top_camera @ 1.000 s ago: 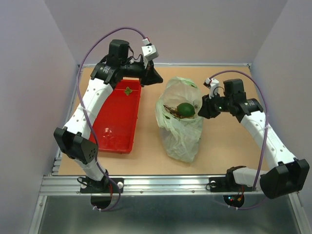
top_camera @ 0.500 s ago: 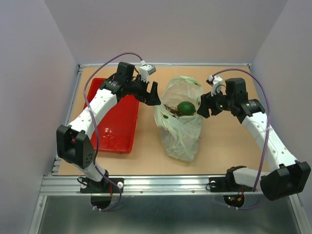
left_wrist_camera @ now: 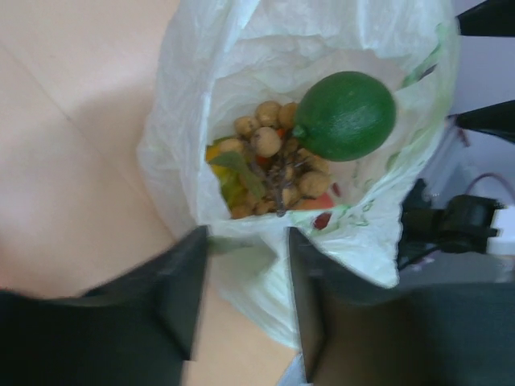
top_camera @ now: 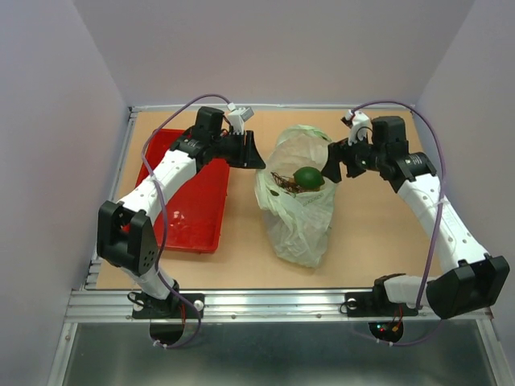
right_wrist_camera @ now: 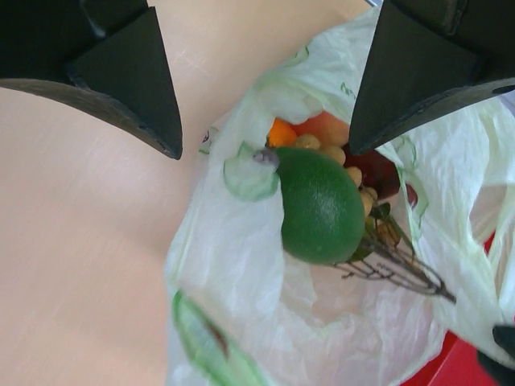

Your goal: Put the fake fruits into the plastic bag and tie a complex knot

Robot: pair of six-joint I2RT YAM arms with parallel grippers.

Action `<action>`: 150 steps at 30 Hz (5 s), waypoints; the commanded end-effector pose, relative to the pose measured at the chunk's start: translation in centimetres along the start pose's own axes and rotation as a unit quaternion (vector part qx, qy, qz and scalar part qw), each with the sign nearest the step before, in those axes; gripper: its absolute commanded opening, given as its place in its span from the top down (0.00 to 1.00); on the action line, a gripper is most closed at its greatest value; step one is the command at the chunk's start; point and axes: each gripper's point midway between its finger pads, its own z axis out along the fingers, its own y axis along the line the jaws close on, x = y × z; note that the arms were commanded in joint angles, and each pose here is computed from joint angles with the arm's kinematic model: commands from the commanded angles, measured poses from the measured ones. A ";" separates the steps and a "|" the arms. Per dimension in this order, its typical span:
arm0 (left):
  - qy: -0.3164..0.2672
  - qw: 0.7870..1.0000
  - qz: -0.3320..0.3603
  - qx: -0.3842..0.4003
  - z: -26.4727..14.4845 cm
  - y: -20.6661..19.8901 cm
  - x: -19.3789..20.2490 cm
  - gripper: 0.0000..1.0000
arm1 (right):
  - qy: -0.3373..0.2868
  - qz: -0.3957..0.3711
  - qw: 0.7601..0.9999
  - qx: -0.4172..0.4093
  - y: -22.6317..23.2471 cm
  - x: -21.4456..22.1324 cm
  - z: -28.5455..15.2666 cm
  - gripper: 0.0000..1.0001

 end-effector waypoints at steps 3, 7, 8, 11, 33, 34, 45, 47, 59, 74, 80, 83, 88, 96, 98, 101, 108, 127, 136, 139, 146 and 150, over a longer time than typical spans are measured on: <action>-0.007 0.998 0.007 0.066 0.2 -2.5 -1.1 0.87 | -0.096 -0.023 0.994 0.053 -2.7 -8.5 0.8 0.09; -0.013 0.997 0.028 0.071 -0.5 -3.2 -1.9 1.00 | -0.101 -0.064 0.991 0.062 -4.3 -10.5 2.6 0.01; -0.017 0.996 0.035 0.075 -0.8 -3.6 -2.1 1.00 | -0.104 -0.084 0.989 0.057 -4.4 -11.0 3.0 0.00; -0.021 0.995 0.043 0.082 -1.1 -4.0 -2.3 1.00 | -0.093 -0.114 0.989 0.029 -4.5 -10.8 5.0 0.00; -0.188 0.922 0.329 0.083 -10.9 -13.7 -16.1 1.00 | -0.211 -0.014 0.970 0.117 -9.1 -16.7 -4.3 0.99; -0.194 0.918 0.332 0.098 -11.4 -14.5 -16.1 1.00 | -0.221 -0.010 0.967 0.129 -9.1 -16.9 -5.7 1.00; -0.261 0.905 0.314 0.116 -15.7 -16.2 -16.6 1.00 | -0.273 0.012 0.936 0.221 -6.7 -15.5 -15.2 1.00; -0.270 0.908 0.304 0.104 -16.5 -15.2 -17.0 1.00 | -0.272 0.014 0.935 0.226 -6.7 -15.2 -15.4 1.00; -0.176 0.934 0.298 0.092 -13.1 -7.2 -11.9 1.00 | -0.193 0.075 0.962 0.179 -6.9 -8.6 -9.7 1.00; -0.253 0.871 0.409 0.101 -15.2 -16.6 -17.0 0.18 | -0.244 0.031 0.968 0.044 -0.7 -12.0 -12.0 1.00; -0.229 0.860 0.430 0.152 -8.6 -21.3 -16.0 0.16 | -0.252 0.009 0.968 0.014 0.7 -12.5 -12.6 1.00; -0.222 0.852 0.430 0.199 -6.1 -23.5 -15.7 0.17 | -0.252 -0.013 0.968 -0.014 1.9 -12.4 -12.7 0.99; -0.222 0.839 0.427 0.253 -4.2 -26.1 -15.5 0.21 | -0.256 -0.035 0.966 -0.023 2.7 -12.2 -13.4 0.53; -0.222 0.834 0.425 0.273 -2.4 -27.0 -14.8 0.18 | -0.269 -0.052 0.959 0.073 1.1 -11.8 -16.3 0.12; -0.224 0.836 0.419 0.274 -1.9 -27.4 -14.9 0.15 | -0.273 -0.050 0.955 0.102 0.6 -11.6 -17.2 0.03; -0.221 0.846 0.400 0.276 -0.5 -27.8 -14.9 0.13 | -0.265 -0.044 0.955 0.126 0.1 -10.6 -17.7 0.00; -0.238 0.843 0.401 0.269 1.6 -29.0 -15.3 0.01 | -0.175 -0.052 0.967 0.180 -2.2 -6.1 -16.6 0.00; -0.223 0.819 0.409 0.334 5.0 -30.2 -13.7 0.83 | -0.087 -0.085 0.982 0.144 -3.4 -2.8 -12.6 0.00; -0.215 0.811 0.361 0.407 -0.9 -31.0 -13.8 1.00 | -0.146 -0.127 0.981 0.029 0.0 -5.5 -11.0 0.00; -0.207 0.806 0.359 0.423 -2.2 -30.7 -13.6 1.00 | -0.183 -0.147 0.972 -0.005 1.1 -7.0 -10.9 0.00; -0.174 0.797 0.358 0.455 -3.4 -31.0 -11.5 1.00 | -0.213 -0.189 0.957 -0.049 1.3 -7.7 -8.8 0.00; -0.159 0.796 0.349 0.468 -3.5 -30.9 -10.6 1.00 | -0.231 -0.193 0.950 -0.087 1.8 -8.1 -7.6 0.00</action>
